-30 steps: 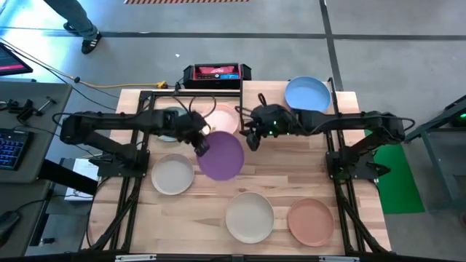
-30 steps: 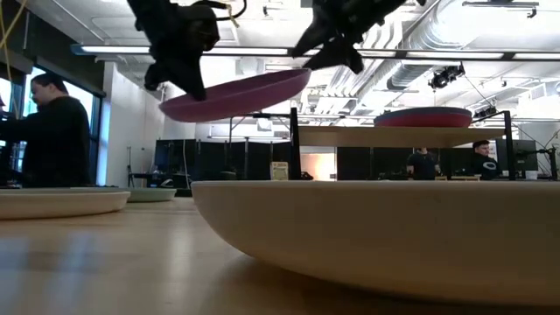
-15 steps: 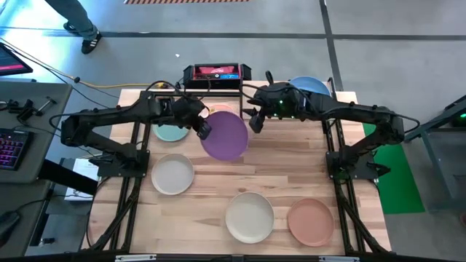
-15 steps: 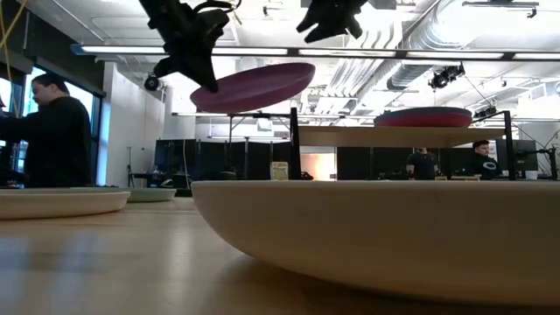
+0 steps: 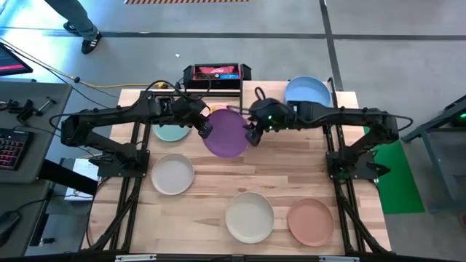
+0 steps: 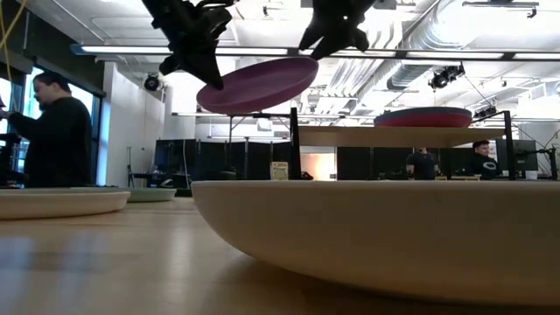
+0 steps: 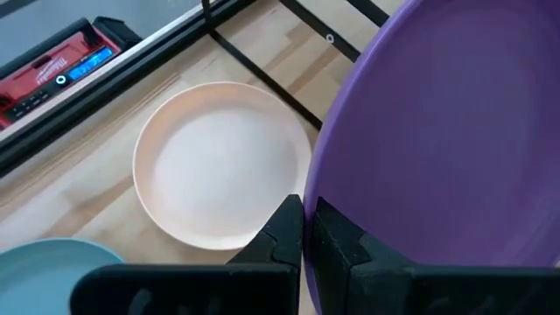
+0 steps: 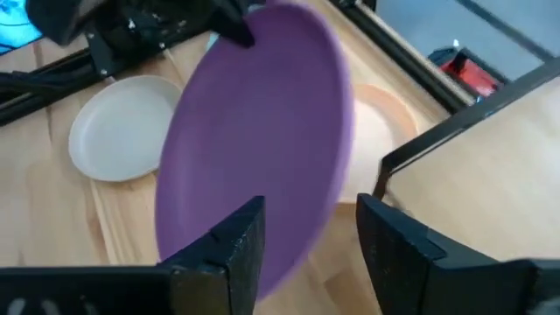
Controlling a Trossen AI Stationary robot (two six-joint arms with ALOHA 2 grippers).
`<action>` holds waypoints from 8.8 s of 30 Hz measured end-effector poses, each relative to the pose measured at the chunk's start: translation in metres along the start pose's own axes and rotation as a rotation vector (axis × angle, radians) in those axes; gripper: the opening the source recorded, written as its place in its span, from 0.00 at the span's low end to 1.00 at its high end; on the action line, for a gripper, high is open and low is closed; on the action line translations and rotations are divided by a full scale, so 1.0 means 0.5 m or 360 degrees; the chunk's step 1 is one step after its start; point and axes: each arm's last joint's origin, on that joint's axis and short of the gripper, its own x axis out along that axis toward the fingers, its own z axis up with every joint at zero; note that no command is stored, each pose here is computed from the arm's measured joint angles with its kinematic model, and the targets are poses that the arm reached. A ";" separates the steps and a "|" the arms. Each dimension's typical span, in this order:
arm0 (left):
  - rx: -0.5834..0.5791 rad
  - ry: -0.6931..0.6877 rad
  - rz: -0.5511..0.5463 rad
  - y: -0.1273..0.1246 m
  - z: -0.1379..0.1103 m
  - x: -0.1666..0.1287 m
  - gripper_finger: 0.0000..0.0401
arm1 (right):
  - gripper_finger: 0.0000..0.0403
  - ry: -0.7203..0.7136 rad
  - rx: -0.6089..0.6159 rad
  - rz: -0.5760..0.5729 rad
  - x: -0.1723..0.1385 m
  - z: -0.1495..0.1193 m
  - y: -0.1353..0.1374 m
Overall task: Place and stack plates onto a shelf
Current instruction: Stack the purple plate on top of the blue plate on the shelf, then stack bottom gray plate on top of the purple plate on the shelf
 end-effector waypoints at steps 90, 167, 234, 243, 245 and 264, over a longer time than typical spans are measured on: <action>0.0144 -0.0521 -0.0298 -0.013 0.060 -0.046 0.26 | 0.00 0.0009 0.0751 -0.0625 -0.217 -0.026 -0.212; 0.0233 -0.0517 -0.0180 0.021 0.071 -0.037 0.26 | 0.00 -0.0376 0.2245 -0.0774 -0.264 -0.288 -0.380; 0.0321 -0.0506 -0.0220 0.018 0.069 -0.037 0.26 | 0.25 -0.0155 0.1938 -0.0603 -0.290 -0.263 -0.365; 0.0382 -0.0401 -0.0319 -0.005 0.049 -0.039 0.26 | 0.25 -0.0196 0.1929 -0.0375 -0.329 -0.283 -0.330; 0.0399 -0.0370 -0.0364 -0.014 0.042 -0.040 0.26 | 0.25 -0.0217 0.1905 -0.0261 -0.338 -0.285 -0.320; 0.0473 0.0022 -0.0521 -0.097 -0.039 -0.039 0.26 | 0.25 -0.0140 0.1591 0.0548 -0.327 -0.230 -0.213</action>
